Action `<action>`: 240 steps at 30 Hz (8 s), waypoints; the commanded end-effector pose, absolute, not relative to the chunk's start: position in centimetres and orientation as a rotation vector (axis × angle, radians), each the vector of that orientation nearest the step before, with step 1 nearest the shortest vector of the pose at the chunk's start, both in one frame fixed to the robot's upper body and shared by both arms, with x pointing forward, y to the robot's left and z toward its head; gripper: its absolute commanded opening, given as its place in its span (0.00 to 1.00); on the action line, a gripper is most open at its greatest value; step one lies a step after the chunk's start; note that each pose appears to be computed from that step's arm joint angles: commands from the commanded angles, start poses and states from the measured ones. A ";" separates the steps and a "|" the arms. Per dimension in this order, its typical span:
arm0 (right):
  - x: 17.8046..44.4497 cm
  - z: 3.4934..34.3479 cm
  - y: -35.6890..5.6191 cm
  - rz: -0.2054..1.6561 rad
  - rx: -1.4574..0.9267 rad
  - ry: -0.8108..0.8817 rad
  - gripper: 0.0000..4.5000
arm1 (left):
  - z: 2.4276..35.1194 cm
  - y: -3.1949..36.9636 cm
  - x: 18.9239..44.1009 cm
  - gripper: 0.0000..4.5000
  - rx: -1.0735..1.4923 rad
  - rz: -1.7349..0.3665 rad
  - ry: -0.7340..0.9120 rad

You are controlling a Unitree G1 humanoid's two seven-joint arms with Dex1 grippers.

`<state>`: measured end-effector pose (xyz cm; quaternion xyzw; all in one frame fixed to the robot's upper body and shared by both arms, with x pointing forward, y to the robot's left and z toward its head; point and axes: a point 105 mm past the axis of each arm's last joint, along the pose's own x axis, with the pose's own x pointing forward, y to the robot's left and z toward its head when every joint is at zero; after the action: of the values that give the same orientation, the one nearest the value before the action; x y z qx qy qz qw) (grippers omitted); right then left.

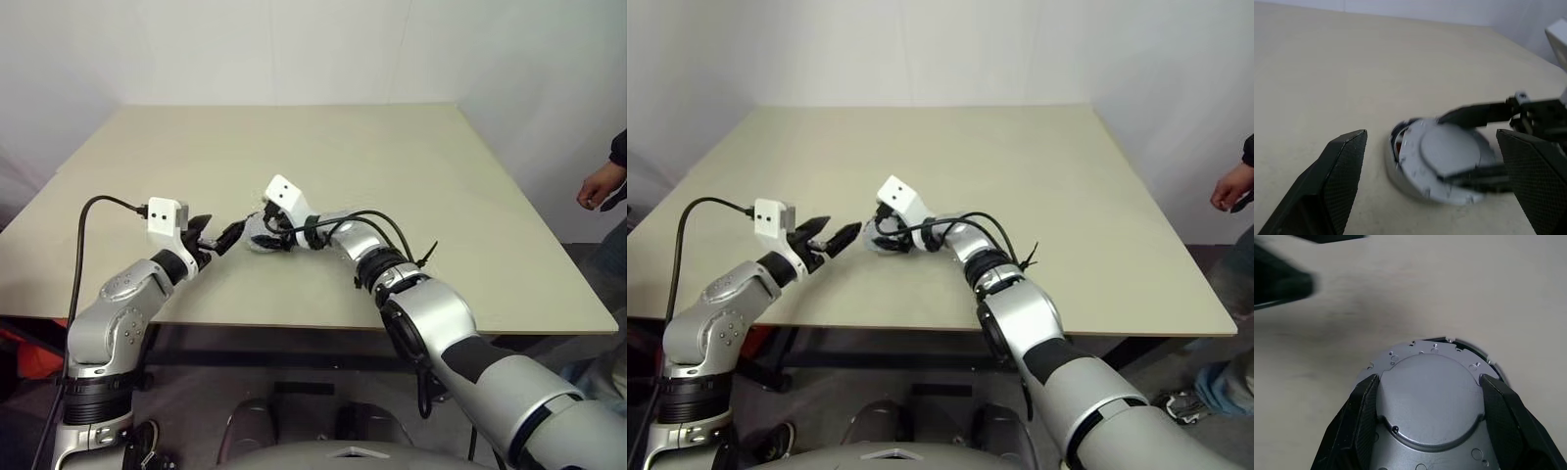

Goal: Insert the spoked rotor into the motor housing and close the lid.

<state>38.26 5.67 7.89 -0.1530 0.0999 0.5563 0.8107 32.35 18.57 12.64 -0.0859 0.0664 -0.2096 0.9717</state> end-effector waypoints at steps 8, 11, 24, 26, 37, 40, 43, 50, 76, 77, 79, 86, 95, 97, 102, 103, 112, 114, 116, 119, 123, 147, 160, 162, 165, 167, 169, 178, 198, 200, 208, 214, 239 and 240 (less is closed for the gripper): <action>36.7 8.5 7.3 1.294 -0.311 0.153 0.70 | 14.2 19.4 32.3 1.00 -0.152 -0.406 0.076; 37.1 8.8 7.1 1.268 -0.313 0.139 0.70 | 14.1 19.1 32.3 1.00 -0.154 -0.412 0.079; 37.3 11.2 7.8 1.310 -0.506 -0.018 0.70 | 13.9 18.6 32.3 1.00 -0.156 -0.425 0.085; 36.7 11.1 8.2 1.355 -0.533 -0.034 0.70 | 13.9 18.6 32.3 1.00 -0.155 -0.425 0.085; 35.1 11.0 9.7 1.460 -0.525 -0.051 0.70 | 13.9 18.5 32.1 1.00 -0.156 -0.418 0.082; 35.6 10.8 9.3 1.422 -0.533 -0.032 0.70 | 13.9 18.5 32.1 1.00 -0.157 -0.416 0.081; 36.4 10.6 8.7 1.363 -0.505 0.008 0.70 | 13.9 18.5 32.1 1.00 -0.157 -0.417 0.081; 38.4 8.6 6.2 1.194 -0.412 0.165 0.70 | 13.9 18.4 32.3 1.00 -0.155 -0.420 0.080; 38.2 4.5 3.2 1.111 -0.380 0.333 0.70 | 13.9 18.7 32.6 1.00 -0.153 -0.408 0.081; 38.0 4.4 3.3 1.117 -0.382 0.337 0.70 | 13.9 18.8 32.6 1.00 -0.153 -0.407 0.081; 38.0 4.3 3.3 1.119 -0.384 0.338 0.70 | 13.9 18.8 32.5 1.00 -0.154 -0.405 0.081; 37.8 4.3 3.4 1.135 -0.388 0.346 0.70 | 13.9 19.0 32.5 1.00 -0.153 -0.400 0.080; 37.4 3.9 3.5 1.153 -0.381 0.356 0.70 | 13.9 18.9 32.5 1.00 -0.154 -0.401 0.081; 37.4 3.9 3.5 1.152 -0.378 0.355 0.70 | 13.9 18.9 32.5 1.00 -0.154 -0.402 0.081; 37.3 4.0 3.9 1.142 -0.360 0.350 0.70 | 13.9 18.8 32.5 1.00 -0.154 -0.406 0.083; 37.3 4.0 4.0 1.138 -0.358 0.349 0.70 | 13.9 18.9 32.4 1.00 -0.154 -0.407 0.085; 38.0 4.4 4.2 1.076 -0.342 0.328 0.70 | 14.1 20.2 32.2 1.00 -0.136 -0.401 0.101; 38.0 4.4 4.2 1.074 -0.341 0.328 0.70 | 14.0 20.5 32.1 1.00 -0.125 -0.399 0.109; 37.9 4.3 4.2 1.076 -0.340 0.330 0.70 | 14.0 20.8 32.0 1.00 -0.119 -0.394 0.112; 37.7 4.0 4.1 1.080 -0.341 0.338 0.70 | 14.0 21.0 32.0 1.00 -0.116 -0.391 0.114; 37.6 3.8 4.0 1.085 -0.344 0.345 0.70 | 13.9 20.9 32.1 1.00 -0.114 -0.392 0.116; 36.4 3.0 4.5 1.160 -0.368 0.379 0.70 | 13.9 21.0 32.2 1.00 -0.111 -0.387 0.117; 36.4 3.1 5.4 1.167 -0.445 0.372 0.70 | 13.7 20.7 32.0 1.00 -0.117 -0.386 0.119; 36.5 3.3 5.6 1.167 -0.450 0.367 0.70 | 13.7 20.7 32.0 1.00 -0.118 -0.386 0.119; 36.6 3.7 5.9 1.168 -0.463 0.358 0.70 | 13.6 20.6 32.0 1.00 -0.120 -0.388 0.119; 36.6 3.8 5.9 1.170 -0.472 0.355 0.70 | 13.6 20.6 32.0 1.00 -0.120 -0.388 0.119; 36.7 3.9 6.0 1.173 -0.480 0.352 0.70 | 13.6 20.5 31.9 1.00 -0.121 -0.389 0.120; 37.5 5.3 6.3 1.159 -0.514 0.309 0.70 | 13.5 20.3 31.9 1.00 -0.125 -0.391 0.120; 38.4 8.2 6.8 1.174 -0.512 0.242 0.70 | 13.2 20.0 32.0 1.00 -0.131 -0.393 0.123; 38.5 8.7 6.9 1.179 -0.515 0.225 0.70 | 13.2 20.0 32.0 1.00 -0.130 -0.393 0.123; 38.2 10.0 7.5 1.221 -0.506 0.184 0.70 | 13.2 20.0 32.1 1.00 -0.129 -0.394 0.120; 37.8 8.1 7.4 1.211 -0.489 0.256 0.70 | 13.2 20.0 32.1 1.00 -0.126 -0.394 0.120; 37.2 6.2 7.9 1.178 -0.556 0.300 0.70 | 13.2 20.2 31.8 1.00 -0.126 -0.383 0.124; 37.2 6.2 7.9 1.177 -0.557 0.300 0.70 | 13.2 20.2 31.8 1.00 -0.126 -0.383 0.124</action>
<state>37.84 7.52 7.64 -0.2391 0.1148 0.5477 0.7935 31.91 20.33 11.68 -0.0742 0.0886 -0.1870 0.9755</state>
